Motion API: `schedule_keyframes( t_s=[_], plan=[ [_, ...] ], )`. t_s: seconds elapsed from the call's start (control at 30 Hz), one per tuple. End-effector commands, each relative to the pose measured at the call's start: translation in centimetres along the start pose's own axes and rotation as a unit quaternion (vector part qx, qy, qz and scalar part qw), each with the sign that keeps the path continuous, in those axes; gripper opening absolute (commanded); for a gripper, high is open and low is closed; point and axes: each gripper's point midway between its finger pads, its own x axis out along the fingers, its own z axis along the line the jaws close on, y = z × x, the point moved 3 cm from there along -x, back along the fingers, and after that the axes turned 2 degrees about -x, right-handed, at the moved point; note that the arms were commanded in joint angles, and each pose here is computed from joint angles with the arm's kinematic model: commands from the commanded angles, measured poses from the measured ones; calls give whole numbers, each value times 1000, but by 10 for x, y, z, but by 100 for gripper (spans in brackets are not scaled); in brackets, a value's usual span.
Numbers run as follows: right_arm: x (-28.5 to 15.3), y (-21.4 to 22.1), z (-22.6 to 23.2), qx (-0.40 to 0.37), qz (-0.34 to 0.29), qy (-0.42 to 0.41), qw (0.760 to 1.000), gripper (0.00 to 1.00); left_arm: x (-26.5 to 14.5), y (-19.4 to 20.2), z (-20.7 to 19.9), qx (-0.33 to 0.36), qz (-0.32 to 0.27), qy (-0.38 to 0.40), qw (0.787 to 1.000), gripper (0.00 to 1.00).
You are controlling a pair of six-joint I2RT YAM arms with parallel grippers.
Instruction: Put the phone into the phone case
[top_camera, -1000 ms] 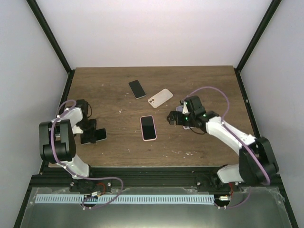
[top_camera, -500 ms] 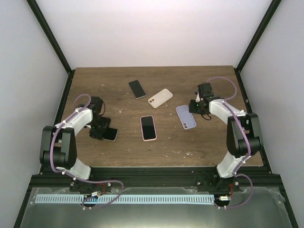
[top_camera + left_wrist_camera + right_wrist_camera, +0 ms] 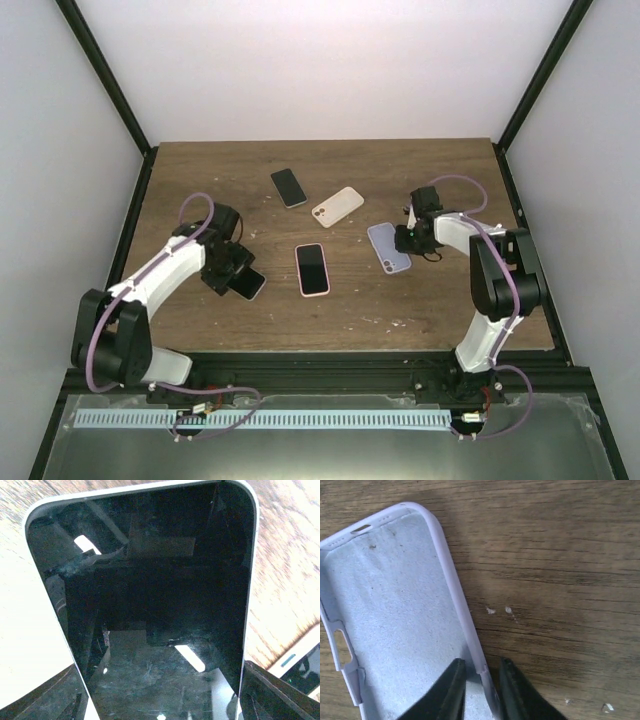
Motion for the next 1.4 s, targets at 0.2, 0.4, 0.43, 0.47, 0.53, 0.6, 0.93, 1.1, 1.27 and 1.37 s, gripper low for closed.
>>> schedule_keyframes(
  t_s=[0.2, 0.4, 0.43, 0.47, 0.53, 0.6, 0.93, 1.1, 1.27, 1.37],
  plan=[
    [-23, 14, 48, -14, -4, -39, 999, 1, -25, 6, 8, 54, -37, 25, 998, 52],
    [-63, 18, 121, -22, -41, -121, 992, 1, -49, 3, 17, 72, -68, 30, 995, 52],
    [-67, 21, 137, -24, -43, -141, 989, 1, -53, 2, 20, 73, -74, 28, 994, 52],
    [-69, 26, 152, -23, -42, -162, 986, 1, -57, 2, 22, 73, -78, 29, 994, 53],
    [-70, 35, 182, -24, -39, -200, 979, 1, -62, 4, 26, 75, -80, 38, 993, 53],
    [-66, 44, 207, -20, -31, -222, 974, 1, -67, 6, 32, 74, -81, 43, 993, 53],
    [-26, 82, 321, -40, 41, -302, 952, 1, -85, 14, 55, 77, -95, 69, 990, 52],
    [13, 96, 328, -40, 75, -265, 960, 1, -93, 17, 59, 76, -98, 88, 988, 51],
    [33, 94, 300, -19, 66, -191, 979, 1, -86, 18, 57, 80, -89, 88, 989, 51],
    [35, 91, 275, -7, 49, -158, 986, 1, -83, 20, 50, 85, -77, 92, 989, 49]
  ],
)
